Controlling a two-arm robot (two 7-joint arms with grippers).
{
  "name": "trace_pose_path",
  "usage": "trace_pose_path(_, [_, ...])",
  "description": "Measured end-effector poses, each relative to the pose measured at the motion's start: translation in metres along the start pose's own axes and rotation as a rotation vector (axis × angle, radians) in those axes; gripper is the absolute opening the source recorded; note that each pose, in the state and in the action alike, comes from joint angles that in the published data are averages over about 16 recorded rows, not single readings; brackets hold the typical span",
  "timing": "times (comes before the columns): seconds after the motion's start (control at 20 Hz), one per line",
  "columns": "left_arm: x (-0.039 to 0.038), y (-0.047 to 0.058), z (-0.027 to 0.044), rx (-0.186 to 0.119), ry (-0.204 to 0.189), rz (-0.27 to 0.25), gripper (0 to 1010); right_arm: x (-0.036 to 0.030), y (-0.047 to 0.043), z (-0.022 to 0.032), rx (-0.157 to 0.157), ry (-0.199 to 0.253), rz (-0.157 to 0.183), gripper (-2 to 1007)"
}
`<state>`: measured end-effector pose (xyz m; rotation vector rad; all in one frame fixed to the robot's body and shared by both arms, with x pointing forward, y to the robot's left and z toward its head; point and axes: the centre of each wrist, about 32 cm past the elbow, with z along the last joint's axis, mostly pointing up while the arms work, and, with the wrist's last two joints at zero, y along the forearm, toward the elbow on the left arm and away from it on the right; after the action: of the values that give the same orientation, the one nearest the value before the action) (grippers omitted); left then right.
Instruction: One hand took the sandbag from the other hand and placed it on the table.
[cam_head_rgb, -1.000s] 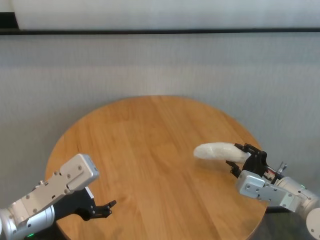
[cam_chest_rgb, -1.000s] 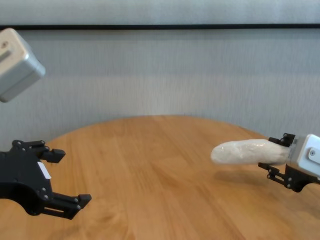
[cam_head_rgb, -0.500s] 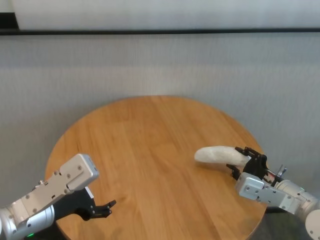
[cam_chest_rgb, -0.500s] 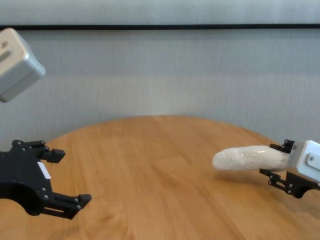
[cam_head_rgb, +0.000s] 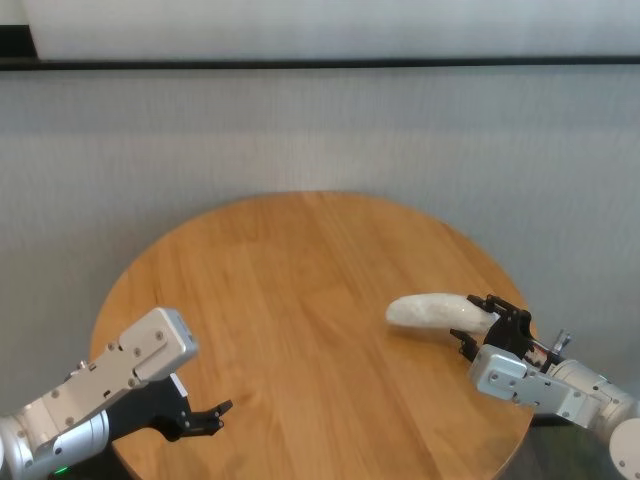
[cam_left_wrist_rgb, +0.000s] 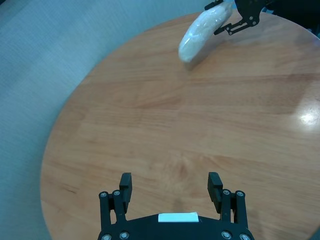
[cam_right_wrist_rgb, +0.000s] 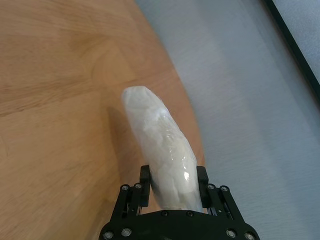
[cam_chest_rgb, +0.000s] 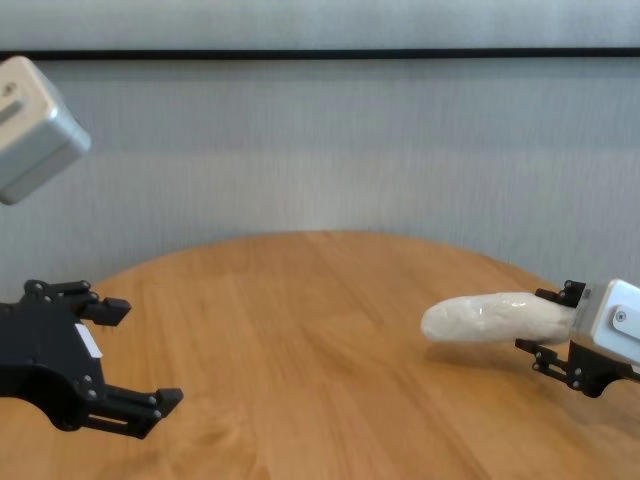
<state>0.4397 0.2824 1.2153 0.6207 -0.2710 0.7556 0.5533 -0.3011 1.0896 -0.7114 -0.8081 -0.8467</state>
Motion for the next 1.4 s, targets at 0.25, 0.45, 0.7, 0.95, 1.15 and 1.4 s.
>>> trace_pose_path(0.25, [0.0000, 0.0000, 0.0000, 0.000, 0.000, 0.000, 1000, 0.0001, 0.0002, 0.0002, 0.002, 0.001, 0.000, 532])
trace_pose_path(0.45, [0.0000, 0.0000, 0.0000, 0.000, 0.000, 0.000, 1000, 0.0003, 0.0002, 0.0003, 0.002, 0.001, -0.001, 575])
trace_pose_path(0.7, [0.0000, 0.0000, 0.0000, 0.000, 0.000, 0.000, 1000, 0.0004, 0.0001, 0.0003, 0.003, 0.001, -0.002, 677])
trace_pose_path(0.95, [0.0000, 0.0000, 0.0000, 0.000, 0.000, 0.000, 1000, 0.0005, 0.0000, 0.0002, 0.003, 0.000, -0.003, 821])
trace_pose_path(1.15, [0.0000, 0.0000, 0.0000, 0.000, 0.000, 0.000, 1000, 0.0006, -0.0001, 0.0002, 0.003, 0.000, -0.004, 921])
trace_pose_path(1.4, [0.0000, 0.0000, 0.0000, 0.000, 0.000, 0.000, 1000, 0.0013, -0.0007, 0.0014, 0.010, 0.001, -0.002, 987])
